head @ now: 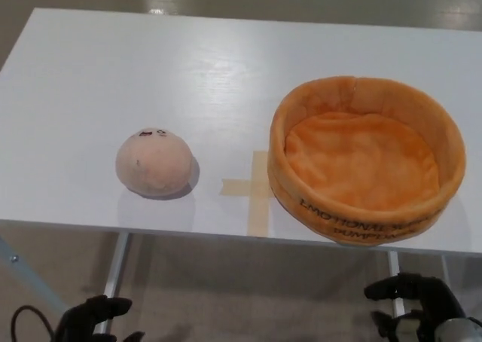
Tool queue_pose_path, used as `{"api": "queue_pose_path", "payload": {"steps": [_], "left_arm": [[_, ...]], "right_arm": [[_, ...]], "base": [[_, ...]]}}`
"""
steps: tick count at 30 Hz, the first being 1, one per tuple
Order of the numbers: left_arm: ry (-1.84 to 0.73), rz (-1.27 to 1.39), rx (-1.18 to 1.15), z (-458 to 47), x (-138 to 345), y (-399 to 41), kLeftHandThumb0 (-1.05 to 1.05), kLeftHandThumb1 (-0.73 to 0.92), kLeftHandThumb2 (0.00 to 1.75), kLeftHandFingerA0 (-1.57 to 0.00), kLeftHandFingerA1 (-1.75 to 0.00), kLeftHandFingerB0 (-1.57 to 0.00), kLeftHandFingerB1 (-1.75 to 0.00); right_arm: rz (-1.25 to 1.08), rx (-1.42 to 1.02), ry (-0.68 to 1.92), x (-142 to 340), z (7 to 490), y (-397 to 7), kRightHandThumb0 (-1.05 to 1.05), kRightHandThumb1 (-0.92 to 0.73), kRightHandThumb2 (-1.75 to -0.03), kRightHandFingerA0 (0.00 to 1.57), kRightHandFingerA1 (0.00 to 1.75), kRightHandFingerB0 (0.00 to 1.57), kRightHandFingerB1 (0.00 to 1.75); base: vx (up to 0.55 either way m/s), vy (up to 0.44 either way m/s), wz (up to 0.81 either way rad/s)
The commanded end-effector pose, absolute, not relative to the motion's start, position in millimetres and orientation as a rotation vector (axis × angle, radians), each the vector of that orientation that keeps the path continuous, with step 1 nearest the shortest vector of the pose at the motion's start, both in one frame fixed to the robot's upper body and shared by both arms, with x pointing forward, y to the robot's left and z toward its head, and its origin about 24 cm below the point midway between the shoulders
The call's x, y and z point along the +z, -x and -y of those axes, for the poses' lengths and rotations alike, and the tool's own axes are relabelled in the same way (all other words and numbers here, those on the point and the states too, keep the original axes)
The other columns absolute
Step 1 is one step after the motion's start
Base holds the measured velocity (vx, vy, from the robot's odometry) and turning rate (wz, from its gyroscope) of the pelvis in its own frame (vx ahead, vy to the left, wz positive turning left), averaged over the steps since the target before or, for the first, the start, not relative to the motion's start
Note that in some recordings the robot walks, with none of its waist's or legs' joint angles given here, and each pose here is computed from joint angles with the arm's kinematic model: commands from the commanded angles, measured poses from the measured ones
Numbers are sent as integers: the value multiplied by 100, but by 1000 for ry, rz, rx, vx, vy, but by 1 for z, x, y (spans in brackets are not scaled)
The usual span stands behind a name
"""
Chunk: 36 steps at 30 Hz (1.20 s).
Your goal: Use the left hand to pick up the pink round toy on the left and place it inside the orange plate on the desk.
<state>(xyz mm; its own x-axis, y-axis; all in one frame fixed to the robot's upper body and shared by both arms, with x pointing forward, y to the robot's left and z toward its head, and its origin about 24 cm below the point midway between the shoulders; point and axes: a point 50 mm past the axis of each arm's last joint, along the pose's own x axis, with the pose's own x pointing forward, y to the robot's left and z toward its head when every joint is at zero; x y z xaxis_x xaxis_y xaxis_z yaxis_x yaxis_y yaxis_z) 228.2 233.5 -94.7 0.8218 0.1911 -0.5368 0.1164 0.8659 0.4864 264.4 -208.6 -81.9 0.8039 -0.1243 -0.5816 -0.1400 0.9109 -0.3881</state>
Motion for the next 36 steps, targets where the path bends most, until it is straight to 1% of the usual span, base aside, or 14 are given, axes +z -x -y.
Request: {"api": "queue_pose_path", "payload": {"steps": [1, 3, 4, 5, 6, 13, 14, 15, 25, 26, 27, 29, 35, 36], "left_arm": [[-544, -562, 51, -235, -94, -226, -19, 58, 58, -50, -50, -52, -39], [-526, -555, 52, -235, -94, -224, -19, 59, 58, -48, -51, -47, -37], [-519, -553, 53, -235, -94, -223, -18, 59, 57, -47, -49, -44, -36], [-517, -552, 53, -235, -95, -223, -18, 59, 57, -47, -49, -44, -36], [-510, -553, 54, -235, -95, -222, -22, 59, 57, -47, -47, -39, -34], [-498, -635, -26, -233, -117, -177, -24, 60, 58, -39, -41, -33, -31], [-500, -644, -37, -234, -118, -175, -25, 60, 58, -37, -40, -32, -31], [-505, -643, -48, -234, -118, -175, -27, 60, 58, -35, -39, -31, -31], [-612, -527, -289, -246, -97, -186, -45, 52, 69, -25, -42, -25, -37], [-627, -507, -324, -249, -93, -183, -39, 57, 58, -30, -35, -27, -30], [-624, -488, -349, -250, -89, -181, -43, 52, 68, -25, -41, -25, -37], [-608, -468, -373, -252, -85, -179, -38, 57, 58, -30, -35, -27, -30], [-668, -291, -584, -250, -40, -168, -42, 60, 59, -31, -34, -26, -30], [-670, -246, -621, -247, -31, -168, -44, 61, 59, -31, -35, -27, -30]], "right_arm": [[-623, 7, 451, -84, 210, -261, -24, -44, -84, 76, 90, 72, 83], [-625, 6, 450, -84, 210, -260, -24, -44, -84, 74, 88, 73, 83], [-627, 4, 443, -85, 210, -259, -15, -58, -60, 75, 95, 73, 83], [-627, 3, 440, -86, 210, -258, -15, -58, -60, 75, 95, 73, 83], [-630, 2, 437, -86, 210, -258, -22, -44, -84, 77, 90, 72, 83], [-715, 17, 441, -113, 214, -213, -22, -44, -83, 78, 91, 72, 83], [-719, 15, 423, -115, 213, -211, -15, -57, -61, 76, 95, 72, 83], [-720, 14, 424, -114, 213, -211, -23, -44, -83, 78, 92, 72, 83], [-685, 5, 433, -105, 212, -228, -24, -43, -84, 77, 91, 73, 84], [-684, 4, 434, -105, 213, -228, -16, -56, -61, 82, 102, 74, 84], [-680, 1, 436, -104, 213, -229, -22, -43, -84, 86, 97, 75, 84], [-677, -1, 442, -103, 214, -230, -22, -42, -84, 87, 97, 75, 84], [-674, 4, 446, -101, 215, -234, -22, -44, -84, 76, 89, 71, 82], [-671, 3, 444, -100, 215, -234, -16, -57, -61, 73, 91, 74, 83]], "base": [[0, 0, 0], [0, 0, 0], [0, 0, 0], [0, 0, 0], [0, 0, 0], [0, 0, 0], [0, 0, 0], [0, 0, 0], [0, 0, 0], [0, 0, 0], [0, 0, 0], [0, 0, 0], [0, 0, 0], [0, 0, 0]]}}
